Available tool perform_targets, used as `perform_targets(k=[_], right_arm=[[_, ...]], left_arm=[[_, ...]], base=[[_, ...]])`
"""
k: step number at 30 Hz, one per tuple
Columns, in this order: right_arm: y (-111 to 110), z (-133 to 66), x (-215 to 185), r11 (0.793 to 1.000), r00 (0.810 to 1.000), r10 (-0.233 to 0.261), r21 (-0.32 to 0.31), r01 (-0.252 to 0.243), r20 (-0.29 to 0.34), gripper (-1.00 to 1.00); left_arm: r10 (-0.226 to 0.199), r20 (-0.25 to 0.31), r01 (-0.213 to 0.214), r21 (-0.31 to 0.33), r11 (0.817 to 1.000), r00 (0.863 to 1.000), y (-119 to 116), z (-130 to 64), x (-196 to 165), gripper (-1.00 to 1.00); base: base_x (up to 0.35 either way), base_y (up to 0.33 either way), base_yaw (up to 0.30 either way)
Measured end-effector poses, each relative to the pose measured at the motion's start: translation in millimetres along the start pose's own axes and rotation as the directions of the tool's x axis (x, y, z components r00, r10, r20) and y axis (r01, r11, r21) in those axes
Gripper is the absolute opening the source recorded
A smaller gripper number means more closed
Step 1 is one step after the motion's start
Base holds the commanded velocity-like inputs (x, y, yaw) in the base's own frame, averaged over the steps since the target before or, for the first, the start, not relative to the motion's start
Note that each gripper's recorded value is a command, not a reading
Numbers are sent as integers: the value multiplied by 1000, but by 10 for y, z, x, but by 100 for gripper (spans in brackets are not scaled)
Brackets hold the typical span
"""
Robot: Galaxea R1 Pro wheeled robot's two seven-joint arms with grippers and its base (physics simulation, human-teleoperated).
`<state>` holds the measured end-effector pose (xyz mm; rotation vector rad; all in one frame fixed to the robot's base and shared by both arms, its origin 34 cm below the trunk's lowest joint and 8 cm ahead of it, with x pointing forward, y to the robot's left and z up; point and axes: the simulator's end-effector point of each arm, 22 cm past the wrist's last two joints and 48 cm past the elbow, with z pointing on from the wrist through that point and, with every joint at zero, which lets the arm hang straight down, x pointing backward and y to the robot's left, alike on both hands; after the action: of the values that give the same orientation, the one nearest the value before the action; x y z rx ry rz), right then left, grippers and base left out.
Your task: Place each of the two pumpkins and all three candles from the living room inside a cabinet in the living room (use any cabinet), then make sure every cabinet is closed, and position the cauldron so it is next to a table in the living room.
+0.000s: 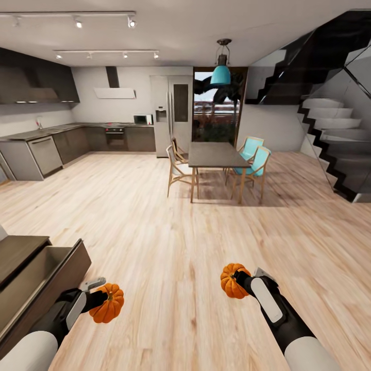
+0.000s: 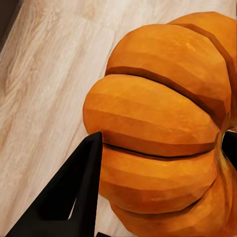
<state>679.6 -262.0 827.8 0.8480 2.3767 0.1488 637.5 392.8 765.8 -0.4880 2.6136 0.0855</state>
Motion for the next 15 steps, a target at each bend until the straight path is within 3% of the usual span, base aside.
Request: perform_targets(k=[15], right_arm=[[0, 0, 0, 1000, 1000, 0, 0, 0, 0, -100]], left_arm=[[0, 0, 0, 0, 1000, 1000, -3, 0, 1, -100]], base=[[329, -29, 0]])
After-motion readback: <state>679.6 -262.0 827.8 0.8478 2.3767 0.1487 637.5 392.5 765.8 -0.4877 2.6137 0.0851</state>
